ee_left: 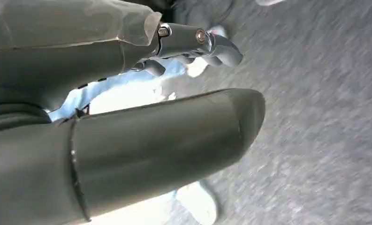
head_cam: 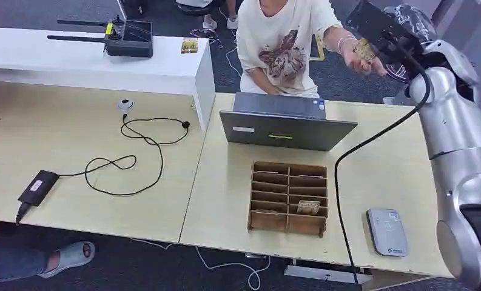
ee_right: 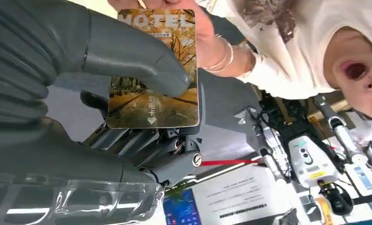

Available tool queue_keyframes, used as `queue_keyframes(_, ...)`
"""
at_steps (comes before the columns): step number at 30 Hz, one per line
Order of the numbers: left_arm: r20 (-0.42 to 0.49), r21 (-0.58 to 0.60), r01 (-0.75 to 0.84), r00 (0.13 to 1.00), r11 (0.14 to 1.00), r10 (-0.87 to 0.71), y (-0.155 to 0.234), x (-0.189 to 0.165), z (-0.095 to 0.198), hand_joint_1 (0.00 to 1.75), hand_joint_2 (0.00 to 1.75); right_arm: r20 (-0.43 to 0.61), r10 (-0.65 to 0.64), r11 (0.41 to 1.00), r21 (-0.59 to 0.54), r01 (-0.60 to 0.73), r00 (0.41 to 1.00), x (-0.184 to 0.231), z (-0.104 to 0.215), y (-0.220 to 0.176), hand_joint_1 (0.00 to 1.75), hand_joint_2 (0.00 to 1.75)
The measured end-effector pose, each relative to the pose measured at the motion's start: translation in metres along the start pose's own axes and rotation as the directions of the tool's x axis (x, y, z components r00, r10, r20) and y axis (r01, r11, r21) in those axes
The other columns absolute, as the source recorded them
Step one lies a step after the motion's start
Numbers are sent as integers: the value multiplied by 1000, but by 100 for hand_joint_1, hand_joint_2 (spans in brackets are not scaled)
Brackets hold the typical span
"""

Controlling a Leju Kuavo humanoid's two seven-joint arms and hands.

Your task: Pass the card to the sensor for recognition and then transmit it.

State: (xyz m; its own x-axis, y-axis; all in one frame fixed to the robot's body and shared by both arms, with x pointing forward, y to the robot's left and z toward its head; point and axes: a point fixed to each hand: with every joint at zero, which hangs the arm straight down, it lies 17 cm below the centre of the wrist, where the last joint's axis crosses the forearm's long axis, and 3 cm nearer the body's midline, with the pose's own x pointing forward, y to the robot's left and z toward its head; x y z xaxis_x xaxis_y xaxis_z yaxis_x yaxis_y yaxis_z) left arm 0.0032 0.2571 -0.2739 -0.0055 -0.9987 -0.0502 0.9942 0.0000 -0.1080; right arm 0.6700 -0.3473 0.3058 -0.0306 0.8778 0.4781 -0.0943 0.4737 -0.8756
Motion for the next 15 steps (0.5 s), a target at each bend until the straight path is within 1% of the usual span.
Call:
queue_keyframes(2,4,-22,1,1000,1000,0,-16,4,-2,0,0,-12,11,1000,5,-11,1000,5,-2,0,175,175)
queue_keyframes(4,9,-30,1,1000,1000,-1,-20,8,-1,0,0,-15,15,1000,10,-15,1000,11,-4,1,175,175)
queue_keyframes(5,12,-34,2,1000,999,-2,-21,10,-1,0,0,-11,15,1000,13,-15,1000,15,-5,2,126,175)
queue_keyframes(6,13,-38,2,1000,999,-2,-21,10,-1,0,0,-10,17,1000,17,-17,1000,18,-6,3,84,175)
queue_keyframes(7,13,-42,3,1000,999,-3,-22,11,-1,0,0,-9,20,1000,21,-20,1000,19,-6,5,9,175)
queue_keyframes(8,15,-45,4,1000,999,-4,-23,11,-1,0,0,-10,24,1000,20,-23,1000,20,-6,5,3,175)
queue_keyframes(9,15,-47,5,1000,999,-4,-24,11,-1,0,0,-11,26,999,20,-26,1000,20,-7,6,3,175)
queue_keyframes(10,16,-48,5,1000,999,-4,-24,11,-1,0,0,-11,28,999,20,-28,1000,20,-7,7,0,175)
queue_keyframes(15,24,-55,7,1000,998,-5,-26,13,0,0,0,-6,24,1000,10,-24,1000,20,-8,8,0,175)
